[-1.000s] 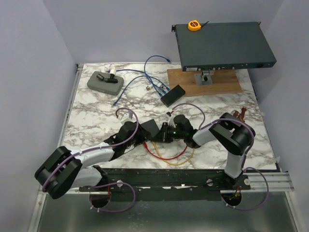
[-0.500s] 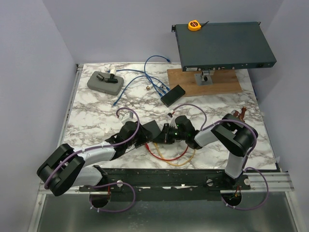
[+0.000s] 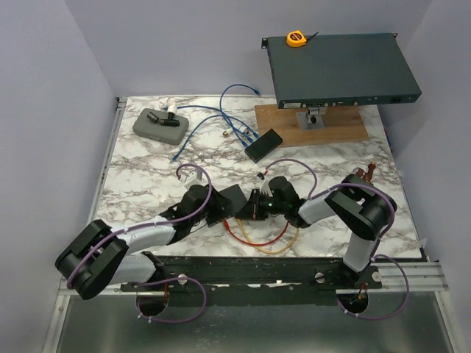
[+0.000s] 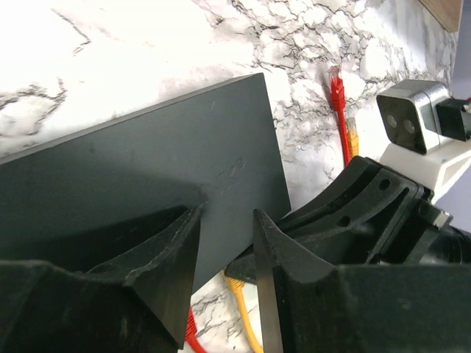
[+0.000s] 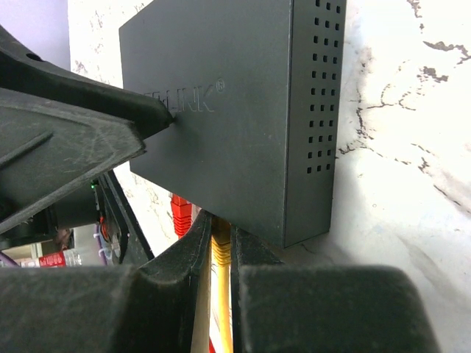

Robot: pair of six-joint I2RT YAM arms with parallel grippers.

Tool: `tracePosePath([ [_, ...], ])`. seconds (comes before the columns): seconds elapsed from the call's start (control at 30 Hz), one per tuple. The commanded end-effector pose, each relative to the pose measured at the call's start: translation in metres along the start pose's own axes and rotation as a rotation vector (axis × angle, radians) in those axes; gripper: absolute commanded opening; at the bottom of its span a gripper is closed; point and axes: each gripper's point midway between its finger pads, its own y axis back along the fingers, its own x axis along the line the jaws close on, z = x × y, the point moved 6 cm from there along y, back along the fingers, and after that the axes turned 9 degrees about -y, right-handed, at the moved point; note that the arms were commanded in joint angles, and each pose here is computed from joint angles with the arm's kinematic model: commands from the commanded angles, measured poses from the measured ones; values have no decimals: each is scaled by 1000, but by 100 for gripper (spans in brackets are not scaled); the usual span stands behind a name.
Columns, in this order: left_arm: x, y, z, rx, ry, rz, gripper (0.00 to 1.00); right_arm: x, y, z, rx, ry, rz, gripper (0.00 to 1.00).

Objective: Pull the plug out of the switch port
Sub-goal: Pull the connector from the switch port.

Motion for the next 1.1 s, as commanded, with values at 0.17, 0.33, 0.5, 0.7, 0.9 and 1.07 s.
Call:
tracePosePath([
  [0.17,8,36,-7,27,-120,-2,42,-42,4,-24,140,-67,-193,1],
  [0.33,-2,37,-16,89,-161,-49,42,-37,-6,-19,153,-67,-168,1],
  [0.5,-5,31,-27,142,-182,-64,40,-35,-16,-13,159,-70,-155,1],
  [0.7,-3,26,-28,150,-198,-32,39,-30,-22,-9,166,-75,-136,1],
  [0.9,9,23,-28,132,-195,44,39,-32,-19,-12,181,-69,-139,1],
  [1.07,18,21,-28,110,-175,109,39,-36,-13,-19,207,-57,-151,1],
])
